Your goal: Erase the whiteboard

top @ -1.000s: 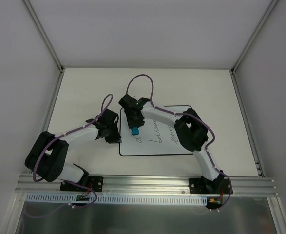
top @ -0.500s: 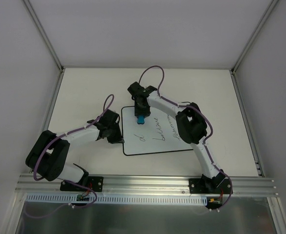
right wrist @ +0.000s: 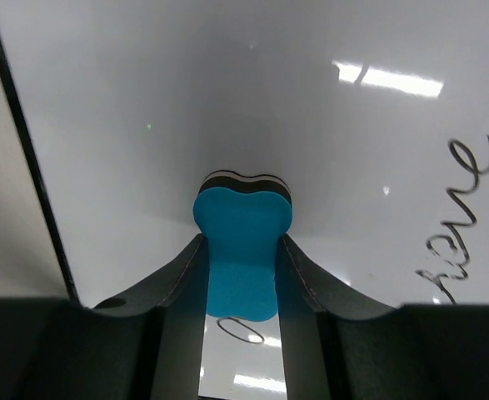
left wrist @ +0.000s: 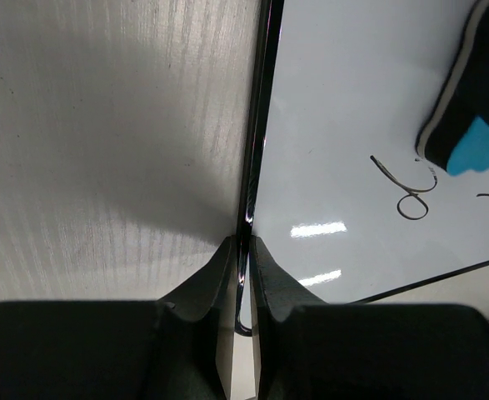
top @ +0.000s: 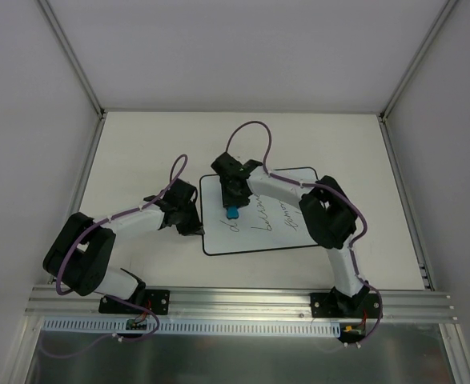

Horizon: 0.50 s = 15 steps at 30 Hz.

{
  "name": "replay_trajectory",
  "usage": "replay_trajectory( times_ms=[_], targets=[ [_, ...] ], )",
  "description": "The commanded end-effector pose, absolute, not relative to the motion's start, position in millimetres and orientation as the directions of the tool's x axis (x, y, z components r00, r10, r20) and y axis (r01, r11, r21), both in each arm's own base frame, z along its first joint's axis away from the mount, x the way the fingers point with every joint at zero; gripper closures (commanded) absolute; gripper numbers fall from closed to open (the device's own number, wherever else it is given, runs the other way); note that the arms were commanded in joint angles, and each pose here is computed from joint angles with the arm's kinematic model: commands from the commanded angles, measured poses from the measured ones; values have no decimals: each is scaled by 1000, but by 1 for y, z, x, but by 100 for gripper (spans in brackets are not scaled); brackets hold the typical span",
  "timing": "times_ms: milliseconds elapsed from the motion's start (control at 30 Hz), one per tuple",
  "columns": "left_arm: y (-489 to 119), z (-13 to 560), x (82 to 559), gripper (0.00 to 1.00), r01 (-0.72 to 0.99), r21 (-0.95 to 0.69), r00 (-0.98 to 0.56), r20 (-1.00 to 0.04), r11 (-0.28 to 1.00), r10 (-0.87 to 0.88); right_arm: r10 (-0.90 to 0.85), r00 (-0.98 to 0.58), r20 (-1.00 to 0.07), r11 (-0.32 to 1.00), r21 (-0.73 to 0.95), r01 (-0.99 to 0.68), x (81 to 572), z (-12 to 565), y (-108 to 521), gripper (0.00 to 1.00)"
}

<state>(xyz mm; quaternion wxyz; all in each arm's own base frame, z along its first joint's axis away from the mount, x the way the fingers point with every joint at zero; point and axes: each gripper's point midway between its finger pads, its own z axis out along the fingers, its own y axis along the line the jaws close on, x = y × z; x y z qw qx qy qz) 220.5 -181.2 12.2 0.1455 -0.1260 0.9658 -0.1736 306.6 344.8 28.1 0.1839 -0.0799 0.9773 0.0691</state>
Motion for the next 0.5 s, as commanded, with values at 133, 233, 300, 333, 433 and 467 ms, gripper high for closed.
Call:
replay_trajectory(
  times_ms=[133, 233, 300, 333, 433, 467],
  targets=[
    [-155, -14, 195, 100, -255, -224, -937, -183, 941, -298, -145, -922, -360, 987, 11, -159, 279, 17, 289, 100],
    [-156, -14, 195, 100, -257, -227, -937, -180, 939, -300, -158, -920, -358, 983, 32, -181, 275, 15, 303, 99],
    [-156, -13, 195, 100, -259, -233, -936, -178, 937, -303, -175, -918, -357, 976, 57, -208, 272, 14, 321, 99],
    [-156, -13, 195, 100, -259, -232, -937, -177, 938, -303, -179, -917, -355, 974, 67, -217, 269, 13, 328, 100],
    [-157, -13, 196, 100, -259, -233, -936, -178, 937, -303, -187, -915, -358, 961, 126, -246, 261, 12, 354, 100],
    [-158, -13, 197, 100, -259, -234, -936, -179, 937, -303, -195, -914, -357, 954, 145, -261, 255, 12, 364, 100]
  ],
)
